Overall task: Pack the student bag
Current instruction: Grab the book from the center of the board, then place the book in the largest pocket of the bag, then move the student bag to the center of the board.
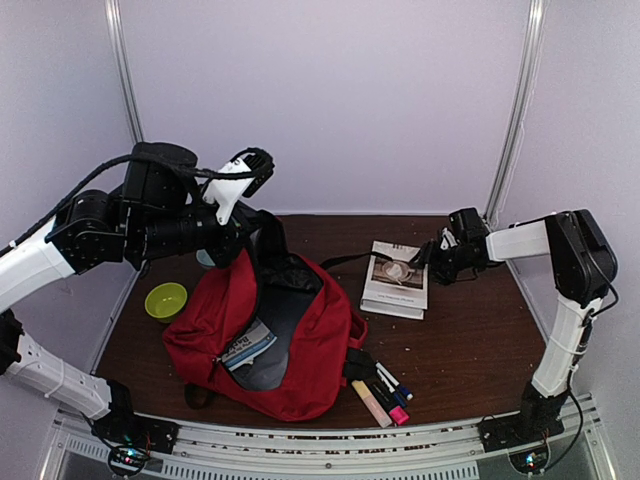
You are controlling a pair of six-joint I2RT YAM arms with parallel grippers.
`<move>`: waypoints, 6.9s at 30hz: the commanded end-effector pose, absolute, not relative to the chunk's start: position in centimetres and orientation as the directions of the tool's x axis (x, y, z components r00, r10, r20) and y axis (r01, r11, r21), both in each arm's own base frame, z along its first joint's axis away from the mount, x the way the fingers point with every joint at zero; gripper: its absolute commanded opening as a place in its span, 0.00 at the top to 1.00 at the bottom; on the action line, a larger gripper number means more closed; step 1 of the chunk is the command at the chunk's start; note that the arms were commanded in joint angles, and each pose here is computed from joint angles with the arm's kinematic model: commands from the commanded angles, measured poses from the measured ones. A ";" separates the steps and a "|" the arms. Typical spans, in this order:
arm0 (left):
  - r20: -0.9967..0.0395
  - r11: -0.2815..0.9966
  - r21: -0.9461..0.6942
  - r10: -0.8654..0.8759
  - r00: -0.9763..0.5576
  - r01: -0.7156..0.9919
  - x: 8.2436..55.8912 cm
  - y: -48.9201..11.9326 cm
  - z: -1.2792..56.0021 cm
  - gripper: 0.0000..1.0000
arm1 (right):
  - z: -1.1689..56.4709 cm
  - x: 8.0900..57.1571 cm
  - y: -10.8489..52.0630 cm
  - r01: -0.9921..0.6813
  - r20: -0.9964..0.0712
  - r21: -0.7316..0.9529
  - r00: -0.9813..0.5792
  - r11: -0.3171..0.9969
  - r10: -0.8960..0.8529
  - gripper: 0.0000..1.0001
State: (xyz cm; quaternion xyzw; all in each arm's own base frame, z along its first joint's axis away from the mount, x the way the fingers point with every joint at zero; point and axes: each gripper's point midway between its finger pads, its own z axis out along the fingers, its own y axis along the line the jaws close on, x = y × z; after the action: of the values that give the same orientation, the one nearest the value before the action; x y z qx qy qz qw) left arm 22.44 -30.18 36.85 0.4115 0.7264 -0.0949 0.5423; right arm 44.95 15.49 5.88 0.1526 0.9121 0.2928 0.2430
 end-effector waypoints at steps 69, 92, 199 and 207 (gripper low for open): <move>-0.933 0.809 0.224 0.338 -0.119 0.543 26.5 -27.8 40.6 1.00 | 25.1 40.2 13.6 -0.105 -0.536 0.764 -0.653 0.637 0.535 1.00; -0.957 0.625 0.198 0.291 0.010 0.755 23.9 -31.9 42.3 1.00 | 26.5 18.9 36.1 -0.667 -0.553 0.657 -0.743 0.350 -0.377 1.00; -0.812 0.604 0.222 0.549 -0.198 0.766 21.9 -27.6 31.0 0.09 | 23.3 44.4 27.0 -0.379 -0.602 0.555 -0.798 0.740 0.043 0.78; -0.642 0.458 0.249 0.738 -0.209 0.853 19.9 -28.4 22.3 0.09 | 26.1 44.4 20.3 -0.240 -0.711 0.324 -0.700 0.915 0.068 0.43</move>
State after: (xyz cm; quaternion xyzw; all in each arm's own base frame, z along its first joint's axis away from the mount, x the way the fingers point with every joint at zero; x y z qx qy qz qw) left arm 20.66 -27.57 25.84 0.4621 0.7818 -0.1093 0.4041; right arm 45.89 24.48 22.94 -0.0745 0.8997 0.2795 0.3270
